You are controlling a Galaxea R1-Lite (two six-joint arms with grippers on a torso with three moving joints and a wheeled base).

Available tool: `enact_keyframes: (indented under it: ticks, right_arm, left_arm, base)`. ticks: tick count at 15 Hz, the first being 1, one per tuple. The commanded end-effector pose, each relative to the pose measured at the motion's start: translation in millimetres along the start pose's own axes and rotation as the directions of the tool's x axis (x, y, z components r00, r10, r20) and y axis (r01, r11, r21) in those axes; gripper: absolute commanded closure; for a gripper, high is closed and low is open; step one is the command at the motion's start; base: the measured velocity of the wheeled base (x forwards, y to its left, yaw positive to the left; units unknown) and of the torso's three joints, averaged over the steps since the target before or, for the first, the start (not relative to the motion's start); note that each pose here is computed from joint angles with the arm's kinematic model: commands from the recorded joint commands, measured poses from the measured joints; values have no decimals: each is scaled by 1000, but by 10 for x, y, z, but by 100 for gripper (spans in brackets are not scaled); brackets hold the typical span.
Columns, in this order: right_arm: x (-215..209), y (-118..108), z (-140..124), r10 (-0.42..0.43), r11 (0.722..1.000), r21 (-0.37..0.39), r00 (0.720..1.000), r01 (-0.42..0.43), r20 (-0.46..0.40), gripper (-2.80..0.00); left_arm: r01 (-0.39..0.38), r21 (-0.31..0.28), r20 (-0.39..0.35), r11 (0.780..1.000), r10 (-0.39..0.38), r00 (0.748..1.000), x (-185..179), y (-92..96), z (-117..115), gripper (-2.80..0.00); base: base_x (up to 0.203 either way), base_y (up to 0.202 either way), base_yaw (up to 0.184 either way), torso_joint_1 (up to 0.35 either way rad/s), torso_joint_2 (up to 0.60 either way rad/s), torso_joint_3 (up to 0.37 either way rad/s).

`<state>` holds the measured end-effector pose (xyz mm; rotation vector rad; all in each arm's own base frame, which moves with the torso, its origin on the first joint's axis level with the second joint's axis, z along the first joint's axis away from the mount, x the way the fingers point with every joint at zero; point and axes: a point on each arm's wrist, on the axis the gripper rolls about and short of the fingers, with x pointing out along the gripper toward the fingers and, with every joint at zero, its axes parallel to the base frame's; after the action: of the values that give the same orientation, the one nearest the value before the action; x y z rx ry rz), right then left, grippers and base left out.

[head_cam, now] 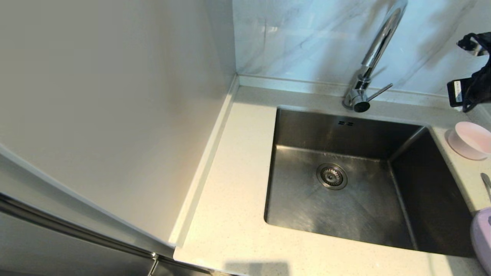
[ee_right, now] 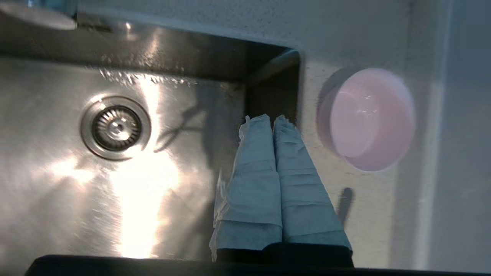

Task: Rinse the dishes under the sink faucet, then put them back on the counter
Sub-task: Turn on the faucet

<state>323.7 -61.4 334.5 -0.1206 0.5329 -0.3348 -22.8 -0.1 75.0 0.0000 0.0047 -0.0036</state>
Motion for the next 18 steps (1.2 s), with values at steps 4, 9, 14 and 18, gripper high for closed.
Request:
enact_keyframes:
  ticks: [4, 9, 14, 18]
  right_arm:
    - [136, 126, -143, 197, 952, 263, 970, -154, -144, 0]
    - [220, 57, -143, 456, 819, 433, 885, -376, -95, 0]
    - [428, 44, 37, 454, 756, 482, 885, -443, 101, 0]
    - [521, 25, 215, 400, 768, 416, 871, -488, 284, 0]
  left_arm:
    - [-1, 0, 0, 1000, 1, 1000, 0, 0, 0, 0]
    - [0, 0, 0, 1000, 0, 1000, 0, 0, 0, 0]
    - [-1, 0, 0, 1000, 1, 1000, 0, 0, 0, 0]
    - [0, 0, 0, 1000, 0, 1000, 0, 0, 0, 0]
  base:
    - [0, 0, 0, 0, 0, 0]
    - [0, 0, 0, 0, 0, 0]
    - [0, 0, 0, 0, 0, 0]
    - [0, 0, 0, 0, 0, 0]
